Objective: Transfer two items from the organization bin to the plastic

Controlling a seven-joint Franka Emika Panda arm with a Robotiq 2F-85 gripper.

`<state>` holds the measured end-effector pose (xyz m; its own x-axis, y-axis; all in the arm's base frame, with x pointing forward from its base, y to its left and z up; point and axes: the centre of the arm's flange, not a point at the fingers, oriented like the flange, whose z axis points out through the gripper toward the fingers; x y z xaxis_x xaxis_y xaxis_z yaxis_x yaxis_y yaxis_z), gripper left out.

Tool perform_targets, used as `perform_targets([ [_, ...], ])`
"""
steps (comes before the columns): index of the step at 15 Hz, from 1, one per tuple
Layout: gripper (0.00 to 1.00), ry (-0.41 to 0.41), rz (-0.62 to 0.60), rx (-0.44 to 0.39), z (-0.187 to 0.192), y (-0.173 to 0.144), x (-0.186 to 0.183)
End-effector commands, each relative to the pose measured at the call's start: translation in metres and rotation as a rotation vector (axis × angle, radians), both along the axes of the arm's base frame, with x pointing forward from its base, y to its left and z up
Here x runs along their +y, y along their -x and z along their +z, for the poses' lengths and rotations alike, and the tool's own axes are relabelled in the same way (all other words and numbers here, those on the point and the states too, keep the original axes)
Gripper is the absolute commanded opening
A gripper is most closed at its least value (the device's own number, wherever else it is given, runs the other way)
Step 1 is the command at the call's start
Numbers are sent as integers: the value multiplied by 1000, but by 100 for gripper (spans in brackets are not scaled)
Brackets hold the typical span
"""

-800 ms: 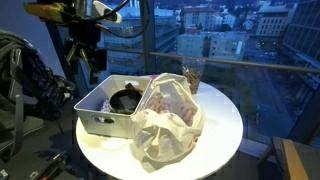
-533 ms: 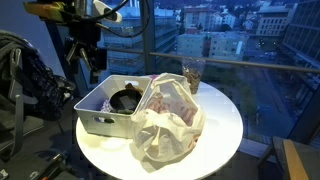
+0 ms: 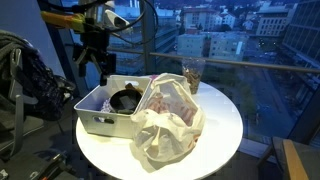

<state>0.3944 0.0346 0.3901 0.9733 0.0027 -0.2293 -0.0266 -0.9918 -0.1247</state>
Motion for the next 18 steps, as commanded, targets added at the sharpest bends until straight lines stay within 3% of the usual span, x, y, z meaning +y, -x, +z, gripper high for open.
perform_targets([
  [1, 100, -34, 114, 26, -19, -87, 11],
  [4, 100, -68, 201, 71, -49, -132, 26],
  [9, 100, -87, 336, 8, -124, -196, 72],
  [15, 100, 75, 448, -145, -172, -230, 87],
  [18, 100, 84, 467, -168, -186, -233, 76],
])
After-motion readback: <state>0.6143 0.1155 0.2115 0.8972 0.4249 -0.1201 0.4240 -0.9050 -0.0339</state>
